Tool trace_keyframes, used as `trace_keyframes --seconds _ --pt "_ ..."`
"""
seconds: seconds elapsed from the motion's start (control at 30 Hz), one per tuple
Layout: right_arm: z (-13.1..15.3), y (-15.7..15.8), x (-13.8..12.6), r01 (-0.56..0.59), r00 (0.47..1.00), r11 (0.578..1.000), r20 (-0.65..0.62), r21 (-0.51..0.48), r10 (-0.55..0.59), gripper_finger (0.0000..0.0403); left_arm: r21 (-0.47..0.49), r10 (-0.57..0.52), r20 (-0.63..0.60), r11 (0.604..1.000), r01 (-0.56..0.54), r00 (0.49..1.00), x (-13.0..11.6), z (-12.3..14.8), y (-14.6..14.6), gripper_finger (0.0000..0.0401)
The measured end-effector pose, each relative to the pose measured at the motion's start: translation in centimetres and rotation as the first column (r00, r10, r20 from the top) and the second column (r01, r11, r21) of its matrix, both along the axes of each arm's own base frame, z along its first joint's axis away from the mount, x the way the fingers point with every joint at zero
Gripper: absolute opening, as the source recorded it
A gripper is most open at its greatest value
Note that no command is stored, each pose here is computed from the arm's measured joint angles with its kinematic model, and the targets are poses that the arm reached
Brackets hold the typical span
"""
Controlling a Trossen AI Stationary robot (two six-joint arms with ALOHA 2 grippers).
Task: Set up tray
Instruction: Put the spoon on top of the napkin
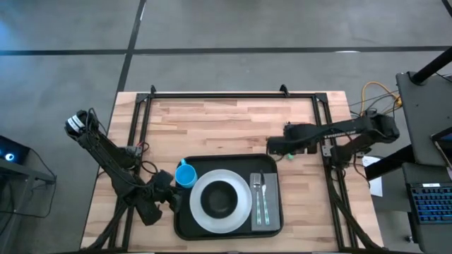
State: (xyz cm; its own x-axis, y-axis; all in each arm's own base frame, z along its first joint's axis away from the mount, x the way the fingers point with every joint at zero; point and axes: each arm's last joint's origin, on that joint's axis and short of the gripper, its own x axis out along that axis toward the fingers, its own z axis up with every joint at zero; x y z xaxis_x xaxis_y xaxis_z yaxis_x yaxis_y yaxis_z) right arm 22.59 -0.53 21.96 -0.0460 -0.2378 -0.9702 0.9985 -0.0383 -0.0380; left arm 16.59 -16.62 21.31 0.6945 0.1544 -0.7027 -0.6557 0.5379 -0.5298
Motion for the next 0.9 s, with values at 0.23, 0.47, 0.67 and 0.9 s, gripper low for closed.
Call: trace_keyframes --seconds 0.23,0.47,0.67,0.9 --pt "-2.7 -3.8 -1.5 -0.001 0.999 1.000 -0.052 0.002 0.001 0.0139 -0.007 0.011 -0.001 1.000 -0.011 1.000 0.0 -0.1 0.1 0.0084" --pt "-4.5 -6.1 -2.0 -0.074 0.997 0.997 -0.017 0.018 0.074 0.0139 -0.021 0.027 0.001 0.999 -0.027 1.000 -0.1 -0.2 0.1 0.0084" --pt "-6.0 -7.6 -2.4 -0.070 0.997 0.997 -0.018 0.012 0.070 0.0139 -0.021 0.031 0.001 0.999 -0.031 1.000 0.0 -0.2 0.2 0.0084" --pt "-8.1 -8.5 -2.3 -0.077 0.996 0.996 -0.031 0.050 0.079 0.0139 -0.021 0.059 0.001 0.998 -0.059 0.998 0.5 -0.2 0.6 0.0084"
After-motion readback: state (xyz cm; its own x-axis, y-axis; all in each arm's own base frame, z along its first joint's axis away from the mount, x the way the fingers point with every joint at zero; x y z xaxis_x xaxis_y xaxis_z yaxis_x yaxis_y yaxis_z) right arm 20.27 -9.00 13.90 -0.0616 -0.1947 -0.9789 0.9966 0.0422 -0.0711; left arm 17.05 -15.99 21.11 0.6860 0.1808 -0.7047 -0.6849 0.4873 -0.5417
